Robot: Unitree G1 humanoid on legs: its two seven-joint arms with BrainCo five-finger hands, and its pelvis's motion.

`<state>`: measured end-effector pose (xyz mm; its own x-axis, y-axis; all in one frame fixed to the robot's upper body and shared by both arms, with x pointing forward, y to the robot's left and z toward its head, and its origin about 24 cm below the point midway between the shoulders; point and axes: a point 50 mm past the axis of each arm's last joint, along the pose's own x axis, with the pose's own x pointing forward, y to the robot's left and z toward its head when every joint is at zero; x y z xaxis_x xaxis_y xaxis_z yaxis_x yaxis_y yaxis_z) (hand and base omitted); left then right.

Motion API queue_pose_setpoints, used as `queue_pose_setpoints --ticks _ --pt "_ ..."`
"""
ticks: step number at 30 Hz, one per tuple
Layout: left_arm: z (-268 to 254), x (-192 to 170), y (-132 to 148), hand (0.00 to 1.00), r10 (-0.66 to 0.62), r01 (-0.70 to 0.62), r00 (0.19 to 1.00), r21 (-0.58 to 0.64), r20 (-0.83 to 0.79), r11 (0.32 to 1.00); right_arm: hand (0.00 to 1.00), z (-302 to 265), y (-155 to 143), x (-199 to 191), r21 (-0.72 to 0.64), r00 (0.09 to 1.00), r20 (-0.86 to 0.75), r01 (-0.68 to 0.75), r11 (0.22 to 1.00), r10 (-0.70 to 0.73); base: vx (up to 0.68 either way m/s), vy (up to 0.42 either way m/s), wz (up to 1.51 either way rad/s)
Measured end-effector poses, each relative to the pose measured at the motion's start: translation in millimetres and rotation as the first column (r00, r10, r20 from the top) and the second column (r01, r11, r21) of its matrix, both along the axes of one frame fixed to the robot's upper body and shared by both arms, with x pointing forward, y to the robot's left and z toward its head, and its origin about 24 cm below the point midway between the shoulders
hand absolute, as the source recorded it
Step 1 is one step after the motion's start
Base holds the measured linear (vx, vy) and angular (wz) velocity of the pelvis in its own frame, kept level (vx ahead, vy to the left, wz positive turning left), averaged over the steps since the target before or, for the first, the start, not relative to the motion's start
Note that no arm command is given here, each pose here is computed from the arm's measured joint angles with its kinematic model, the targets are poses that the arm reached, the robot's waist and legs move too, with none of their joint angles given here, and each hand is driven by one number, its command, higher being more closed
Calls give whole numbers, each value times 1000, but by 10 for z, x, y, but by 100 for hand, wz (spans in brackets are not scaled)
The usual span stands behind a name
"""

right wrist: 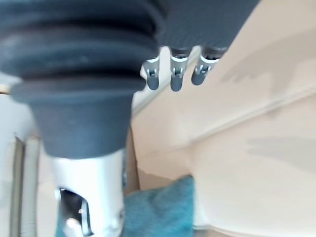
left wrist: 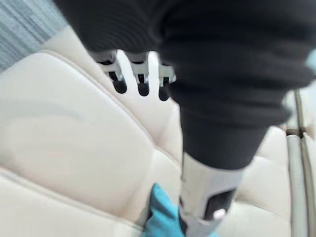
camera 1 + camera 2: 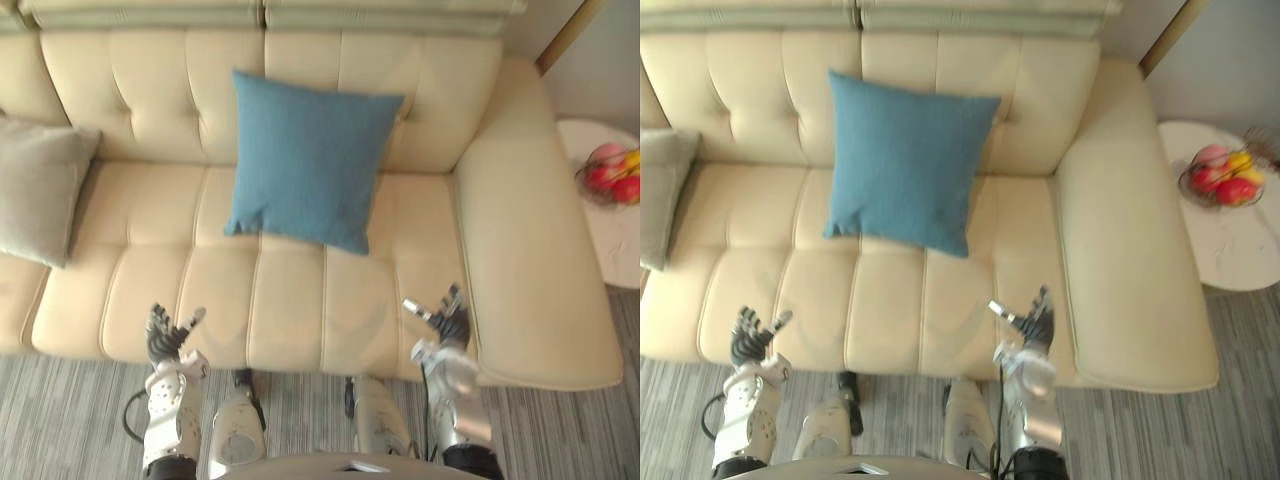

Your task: Pick up cushions and gather them together orderly.

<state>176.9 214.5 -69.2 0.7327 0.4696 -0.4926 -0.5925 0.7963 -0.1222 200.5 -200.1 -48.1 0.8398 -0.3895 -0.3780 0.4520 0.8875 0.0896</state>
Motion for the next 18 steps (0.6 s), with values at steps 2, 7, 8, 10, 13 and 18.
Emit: queue_pose_setpoints --ticks 2,7,8,10,13,18 --pt "-209 -126 -44 0 -36 34 993 -18 -113 999 0 -248 63 -131 37 992 -121 -19 999 23 105 43 -22" --pt "-633 -519 -151 0 -61 30 930 -89 -362 996 0 -694 85 -494 55 925 -375 -36 998 54 90 33 -28" --pt "-705 -597 -187 0 -93 58 906 -98 -413 993 0 -787 67 -599 69 900 -433 -13 998 42 48 21 -17" --pt "-765 -672 -217 0 -120 79 880 -107 -459 991 0 -877 45 -716 77 871 -490 -3 997 40 26 27 -27" --pt "-834 -763 -231 0 -143 90 850 -128 -507 988 0 -972 9 -869 96 832 -554 40 995 19 -9 25 -23" --pt "-888 -853 -218 0 -145 80 822 -141 -551 987 0 -1034 -57 -1008 102 800 -600 102 990 -20 -55 18 -29"
